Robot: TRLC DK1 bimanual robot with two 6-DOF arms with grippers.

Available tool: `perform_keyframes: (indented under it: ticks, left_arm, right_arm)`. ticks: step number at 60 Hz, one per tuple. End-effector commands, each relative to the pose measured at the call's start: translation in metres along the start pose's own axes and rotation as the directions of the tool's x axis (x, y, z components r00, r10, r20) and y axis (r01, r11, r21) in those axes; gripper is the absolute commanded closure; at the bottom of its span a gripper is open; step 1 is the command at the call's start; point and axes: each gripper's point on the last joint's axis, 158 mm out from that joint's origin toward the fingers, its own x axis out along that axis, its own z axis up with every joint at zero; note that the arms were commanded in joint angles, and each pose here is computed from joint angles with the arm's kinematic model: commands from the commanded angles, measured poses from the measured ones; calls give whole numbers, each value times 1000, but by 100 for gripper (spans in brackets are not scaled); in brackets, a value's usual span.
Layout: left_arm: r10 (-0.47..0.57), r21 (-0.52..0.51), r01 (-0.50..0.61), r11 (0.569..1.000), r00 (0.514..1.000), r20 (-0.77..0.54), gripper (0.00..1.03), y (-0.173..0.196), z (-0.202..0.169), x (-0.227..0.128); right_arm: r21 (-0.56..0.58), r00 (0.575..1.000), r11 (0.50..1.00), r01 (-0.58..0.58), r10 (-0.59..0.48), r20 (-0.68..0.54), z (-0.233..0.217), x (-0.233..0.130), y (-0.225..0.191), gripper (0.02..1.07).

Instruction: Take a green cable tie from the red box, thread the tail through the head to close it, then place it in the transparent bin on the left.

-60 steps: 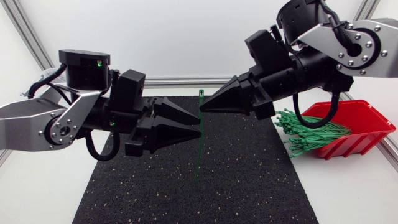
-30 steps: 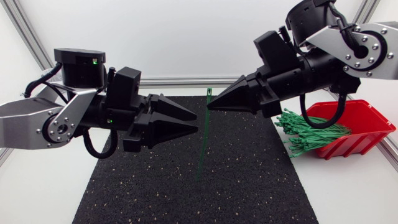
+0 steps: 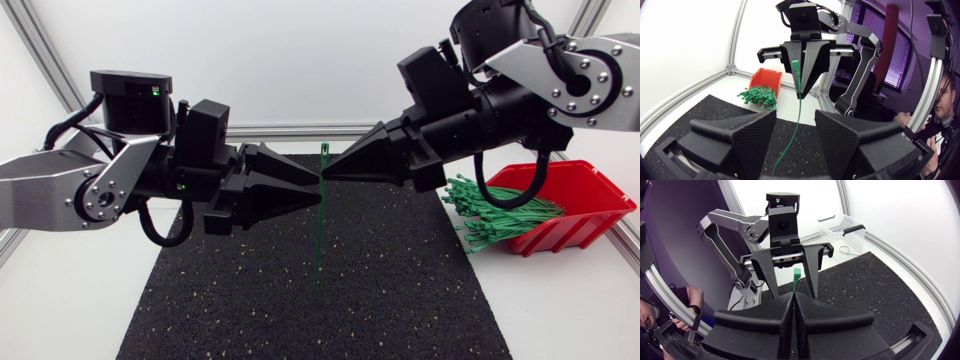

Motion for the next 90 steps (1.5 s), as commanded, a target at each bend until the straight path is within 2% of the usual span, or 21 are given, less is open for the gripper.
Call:
perform_keyframes:
  ticks: [1, 17, 21, 34, 38, 44, 72, 74, 86, 90]
  left_arm:
    - [-7, 9, 7, 1000, 1000, 9, 48, 2, 9, 4]
    - [-19, 7, 19, 1000, 1000, 3, 49, 2, 7, 10]
    - [-17, 6, 17, 1000, 1000, 3, 54, 4, 7, 11]
    - [-14, 8, 14, 1000, 1000, 5, 54, 5, 8, 10]
    - [-11, 9, 11, 1000, 1000, 7, 61, 6, 8, 9]
    - [-8, 11, 8, 1000, 1000, 9, 66, 6, 8, 8]
    - [0, 17, 0, 1000, 1000, 26, 75, 6, 15, 4]
    - [0, 18, 0, 1000, 1000, 27, 79, 6, 16, 4]
    - [0, 13, 0, 1000, 1000, 29, 80, 4, 17, 3]
    - [0, 10, 0, 1000, 1000, 29, 83, 3, 17, 3]
  right_arm:
    - [22, 1000, 1000, -14, 14, 0, 1, 4, 0, 101]
    - [31, 1000, 999, -9, 9, 10, 3, 5, -5, 101]
    - [29, 1000, 1000, -6, 6, 12, 3, 5, -6, 101]
    - [29, 1000, 1000, -3, 3, 13, 2, 5, -8, 101]
    - [31, 1000, 1000, -1, 0, 14, 2, 5, -10, 101]
    - [30, 1000, 1000, 3, -4, 18, 3, 3, -11, 101]
    - [30, 999, 999, 16, -17, 31, 3, -2, -14, 101]
    - [30, 999, 999, 15, -16, 31, 3, -3, -14, 101]
    - [36, 1000, 999, 2, -3, 30, 3, 0, -10, 101]
    - [39, 1000, 999, 0, -1, 30, 4, 0, -9, 101]
